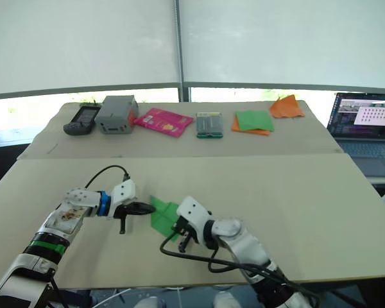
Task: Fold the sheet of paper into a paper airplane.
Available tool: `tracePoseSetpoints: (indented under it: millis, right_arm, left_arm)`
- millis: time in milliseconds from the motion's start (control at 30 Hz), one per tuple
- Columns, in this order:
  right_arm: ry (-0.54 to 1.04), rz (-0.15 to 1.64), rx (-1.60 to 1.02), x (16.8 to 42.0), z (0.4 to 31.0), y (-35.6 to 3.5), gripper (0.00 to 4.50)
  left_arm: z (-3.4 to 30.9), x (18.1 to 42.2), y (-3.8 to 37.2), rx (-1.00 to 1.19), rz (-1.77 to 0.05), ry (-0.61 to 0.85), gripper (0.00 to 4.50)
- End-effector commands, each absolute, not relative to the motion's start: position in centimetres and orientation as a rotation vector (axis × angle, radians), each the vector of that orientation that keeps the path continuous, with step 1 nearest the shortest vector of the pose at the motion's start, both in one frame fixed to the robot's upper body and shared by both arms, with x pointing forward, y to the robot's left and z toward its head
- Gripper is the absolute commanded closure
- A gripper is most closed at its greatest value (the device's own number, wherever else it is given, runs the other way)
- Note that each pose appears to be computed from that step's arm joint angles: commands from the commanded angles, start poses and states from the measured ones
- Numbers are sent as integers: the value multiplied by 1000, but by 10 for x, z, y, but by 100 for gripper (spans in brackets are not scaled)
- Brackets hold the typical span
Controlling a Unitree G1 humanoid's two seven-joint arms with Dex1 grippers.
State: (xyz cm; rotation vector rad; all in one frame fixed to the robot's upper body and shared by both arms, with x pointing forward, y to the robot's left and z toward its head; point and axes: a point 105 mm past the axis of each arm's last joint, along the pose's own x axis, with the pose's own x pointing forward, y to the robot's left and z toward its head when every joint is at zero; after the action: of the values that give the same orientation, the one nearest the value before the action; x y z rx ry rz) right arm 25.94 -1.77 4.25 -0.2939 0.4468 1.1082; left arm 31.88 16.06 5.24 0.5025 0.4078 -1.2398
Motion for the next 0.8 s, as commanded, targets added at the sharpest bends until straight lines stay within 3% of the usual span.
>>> tracePoseSetpoints:
  millis: [33,167,333,533,800]
  right_arm:
    - [548,1102,-276,244,22,-32,447]
    - [328,1143,-212,247,67,-15,447]
    - [223,1110,-228,261,85,-8,447]
    - [224,984,-302,289,73,-12,447]
    - [330,1001,-335,283,47,-14,447]
  left_arm:
    - [27,307,171,512,-1244,540,450]
    - [28,307,171,512,-1245,540,450]
    - [28,307,171,512,-1246,540,450]
    - [29,307,172,513,-1243,541,450]
    - [31,307,172,512,-1239,537,450]
